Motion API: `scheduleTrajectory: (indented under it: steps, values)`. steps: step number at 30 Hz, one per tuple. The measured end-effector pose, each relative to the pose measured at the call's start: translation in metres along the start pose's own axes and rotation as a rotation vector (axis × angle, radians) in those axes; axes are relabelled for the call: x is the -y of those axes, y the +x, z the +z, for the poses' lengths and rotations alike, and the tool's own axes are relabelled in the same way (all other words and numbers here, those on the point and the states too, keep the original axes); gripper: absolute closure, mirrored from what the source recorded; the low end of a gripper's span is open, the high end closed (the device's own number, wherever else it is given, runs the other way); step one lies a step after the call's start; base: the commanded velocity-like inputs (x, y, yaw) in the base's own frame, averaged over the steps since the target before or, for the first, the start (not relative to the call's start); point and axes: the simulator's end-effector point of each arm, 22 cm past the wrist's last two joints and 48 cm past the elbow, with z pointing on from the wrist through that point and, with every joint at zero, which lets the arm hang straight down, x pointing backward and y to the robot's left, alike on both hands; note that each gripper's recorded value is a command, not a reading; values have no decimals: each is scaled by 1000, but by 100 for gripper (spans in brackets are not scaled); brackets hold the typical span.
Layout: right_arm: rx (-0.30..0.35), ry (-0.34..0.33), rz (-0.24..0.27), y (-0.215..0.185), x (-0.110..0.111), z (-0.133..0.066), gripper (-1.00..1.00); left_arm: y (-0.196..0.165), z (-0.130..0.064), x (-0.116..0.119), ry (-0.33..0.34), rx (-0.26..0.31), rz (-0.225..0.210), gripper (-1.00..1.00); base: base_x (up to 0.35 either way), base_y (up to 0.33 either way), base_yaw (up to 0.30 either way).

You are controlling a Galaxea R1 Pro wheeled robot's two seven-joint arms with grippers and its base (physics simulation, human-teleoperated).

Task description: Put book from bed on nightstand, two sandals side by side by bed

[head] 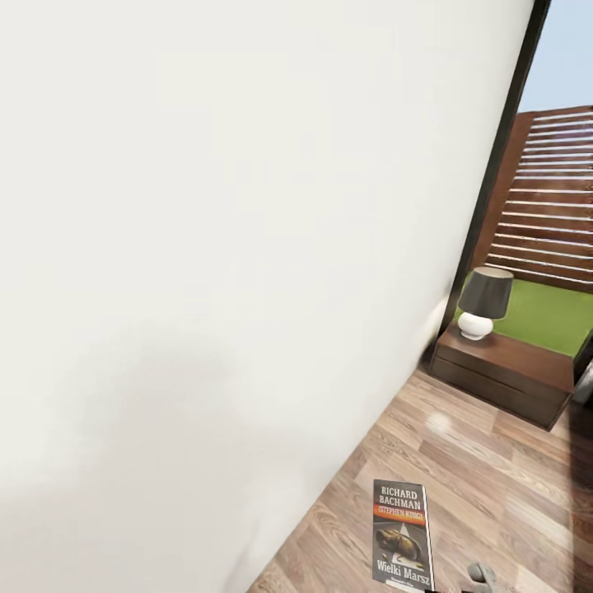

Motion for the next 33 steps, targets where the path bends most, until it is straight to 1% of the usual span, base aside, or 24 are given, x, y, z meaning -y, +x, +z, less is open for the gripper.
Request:
scheduleTrajectory:
  steps: [9,33]
  values:
    - [0,0,0,0,0,0,100,0,0,0,-1,1,-3,-100,143,21,-244]
    - [0,0,0,0,0,0,100,0,0,0,0,0,-1,-100,3,1,-243]
